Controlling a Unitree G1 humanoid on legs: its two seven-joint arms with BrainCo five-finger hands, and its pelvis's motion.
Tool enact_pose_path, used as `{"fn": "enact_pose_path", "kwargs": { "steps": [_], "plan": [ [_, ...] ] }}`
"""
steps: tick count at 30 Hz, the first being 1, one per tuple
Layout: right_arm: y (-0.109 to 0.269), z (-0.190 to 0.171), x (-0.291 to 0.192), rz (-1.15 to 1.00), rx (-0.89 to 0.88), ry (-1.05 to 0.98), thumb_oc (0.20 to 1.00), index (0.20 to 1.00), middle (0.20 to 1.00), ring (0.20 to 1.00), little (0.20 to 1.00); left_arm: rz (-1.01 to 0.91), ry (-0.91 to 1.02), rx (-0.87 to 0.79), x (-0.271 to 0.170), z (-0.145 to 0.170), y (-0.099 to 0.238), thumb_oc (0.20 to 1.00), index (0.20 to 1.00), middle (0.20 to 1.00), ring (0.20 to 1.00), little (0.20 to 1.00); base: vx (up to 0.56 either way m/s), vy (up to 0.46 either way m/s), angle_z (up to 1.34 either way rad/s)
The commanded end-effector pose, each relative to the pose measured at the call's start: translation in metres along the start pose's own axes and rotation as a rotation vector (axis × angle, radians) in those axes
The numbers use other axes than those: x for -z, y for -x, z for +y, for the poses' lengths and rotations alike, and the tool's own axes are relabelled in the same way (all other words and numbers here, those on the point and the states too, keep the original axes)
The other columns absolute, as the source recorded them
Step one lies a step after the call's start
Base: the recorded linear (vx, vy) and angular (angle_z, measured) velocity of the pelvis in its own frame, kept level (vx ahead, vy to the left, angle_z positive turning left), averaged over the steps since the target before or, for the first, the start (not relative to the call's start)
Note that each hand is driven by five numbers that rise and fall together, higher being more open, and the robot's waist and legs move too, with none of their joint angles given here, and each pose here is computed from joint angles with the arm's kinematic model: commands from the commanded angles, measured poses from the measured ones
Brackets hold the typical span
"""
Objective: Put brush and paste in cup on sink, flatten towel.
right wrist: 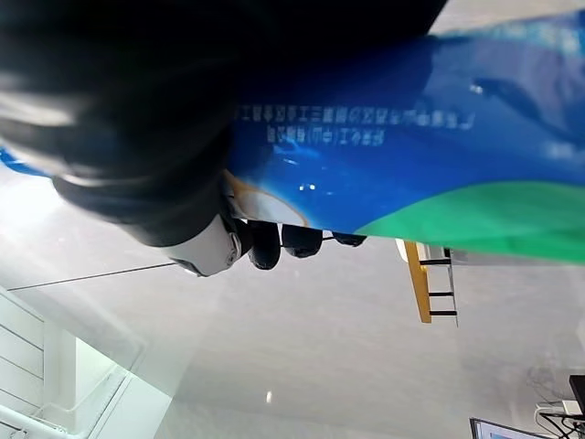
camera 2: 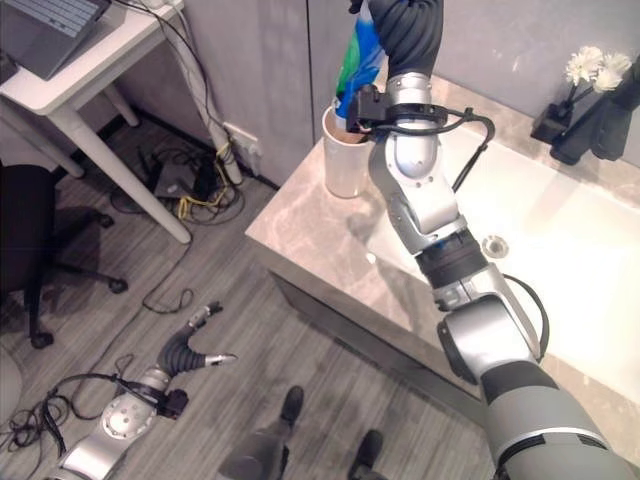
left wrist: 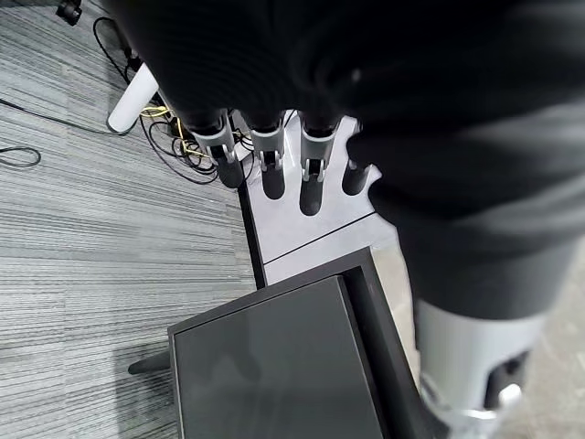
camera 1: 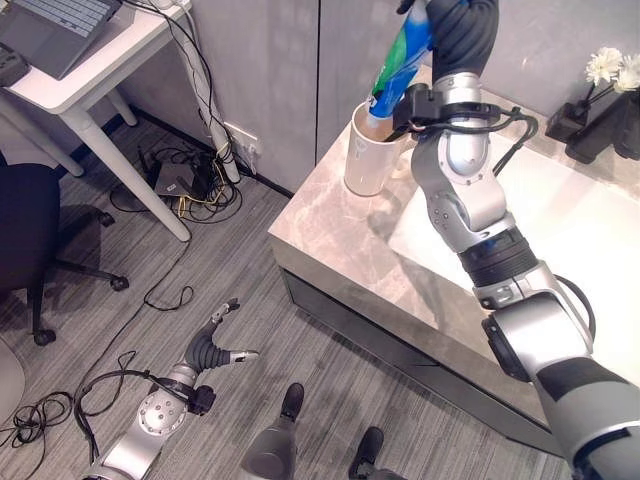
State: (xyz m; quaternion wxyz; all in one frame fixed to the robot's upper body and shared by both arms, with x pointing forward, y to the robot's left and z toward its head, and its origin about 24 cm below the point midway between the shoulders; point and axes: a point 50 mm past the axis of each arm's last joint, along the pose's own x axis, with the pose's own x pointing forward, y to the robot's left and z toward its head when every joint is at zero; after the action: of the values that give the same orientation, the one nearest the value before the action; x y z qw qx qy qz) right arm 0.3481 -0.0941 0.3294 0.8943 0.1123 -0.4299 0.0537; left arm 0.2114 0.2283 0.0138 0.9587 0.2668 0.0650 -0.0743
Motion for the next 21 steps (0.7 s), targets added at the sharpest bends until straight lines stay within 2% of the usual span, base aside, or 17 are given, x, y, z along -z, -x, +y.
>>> {"fn": "enact_pose_path", "kwargs": {
  "steps": [1,15,21],
  "plan": [
    [-0.009,0.004,-0.021,-0.103,-0.038,-0.005,0.200,0.200,0.200,0.200,0.200,-0.074,-0.075,0.009,-0.013,0.011,0.004,1.000,1.000,1.000,1.000,1.000,0.00,0.000,0.00],
    [-0.009,-0.001,-0.010,-0.060,-0.015,0.028,0.200,0.200,0.200,0.200,0.200,-0.072,-0.085,0.017,-0.011,0.010,0.004,1.000,1.000,1.000,1.000,1.000,0.00,0.000,0.00],
    [-0.008,0.002,-0.019,-0.126,-0.028,0.108,0.200,0.200,0.200,0.200,0.200,-0.076,-0.093,0.012,-0.012,0.010,0.003,1.000,1.000,1.000,1.000,1.000,0.00,0.000,0.00]
  ]
}}
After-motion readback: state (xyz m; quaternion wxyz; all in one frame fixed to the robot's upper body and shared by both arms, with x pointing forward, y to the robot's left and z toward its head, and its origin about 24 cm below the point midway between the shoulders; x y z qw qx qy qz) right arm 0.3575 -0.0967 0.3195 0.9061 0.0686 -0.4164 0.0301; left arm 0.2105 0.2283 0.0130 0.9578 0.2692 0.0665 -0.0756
